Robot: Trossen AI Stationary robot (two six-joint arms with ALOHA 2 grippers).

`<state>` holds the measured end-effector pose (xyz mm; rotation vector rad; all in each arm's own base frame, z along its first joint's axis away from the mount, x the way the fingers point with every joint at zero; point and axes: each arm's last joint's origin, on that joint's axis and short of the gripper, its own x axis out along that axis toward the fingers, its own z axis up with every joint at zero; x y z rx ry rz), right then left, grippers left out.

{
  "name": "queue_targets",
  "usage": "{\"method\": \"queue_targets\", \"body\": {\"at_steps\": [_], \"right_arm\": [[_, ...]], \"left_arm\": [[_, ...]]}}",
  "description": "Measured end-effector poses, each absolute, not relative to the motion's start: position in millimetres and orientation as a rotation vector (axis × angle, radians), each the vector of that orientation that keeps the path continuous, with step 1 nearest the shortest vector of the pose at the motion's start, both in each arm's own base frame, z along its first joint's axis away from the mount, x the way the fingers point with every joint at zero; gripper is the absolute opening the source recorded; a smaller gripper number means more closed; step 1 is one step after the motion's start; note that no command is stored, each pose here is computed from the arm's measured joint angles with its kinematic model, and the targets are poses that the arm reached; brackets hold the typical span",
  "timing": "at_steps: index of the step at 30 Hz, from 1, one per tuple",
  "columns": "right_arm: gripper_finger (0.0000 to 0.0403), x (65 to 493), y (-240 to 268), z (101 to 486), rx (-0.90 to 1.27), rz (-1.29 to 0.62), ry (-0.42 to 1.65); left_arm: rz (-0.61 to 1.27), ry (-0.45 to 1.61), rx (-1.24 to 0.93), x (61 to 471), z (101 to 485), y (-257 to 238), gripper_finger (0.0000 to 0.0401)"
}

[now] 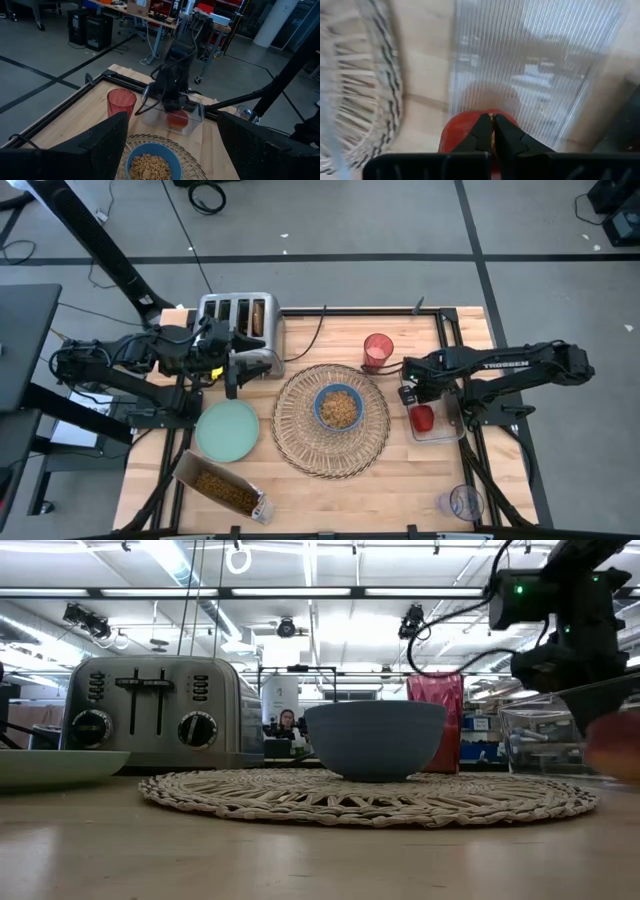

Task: Arrange a breakfast setting
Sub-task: Put the red apple to the top left of the blue bowl

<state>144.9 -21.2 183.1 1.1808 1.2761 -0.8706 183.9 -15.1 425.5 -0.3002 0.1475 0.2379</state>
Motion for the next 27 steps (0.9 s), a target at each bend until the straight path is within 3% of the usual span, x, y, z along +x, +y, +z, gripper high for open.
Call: {"method": "queue_targets", "body": {"at_steps": [7, 20, 27], "right_arm": [[0.0008, 142, -24, 210, 1.109, -0.863, 1.120], [0.0008, 128, -24, 226, 0.969, -0.846, 0.997], [0.0008, 121, -24, 270, 0.827, -0.788, 0.954]], "left_arm": [[0.238, 0.147, -0.301, 184, 426, -15, 0.0313], [0.233, 0.121, -0.305, 184, 428, -15, 0.0313], [0.228, 0.078, -0.291, 185, 433, -15, 0.0313]]}}
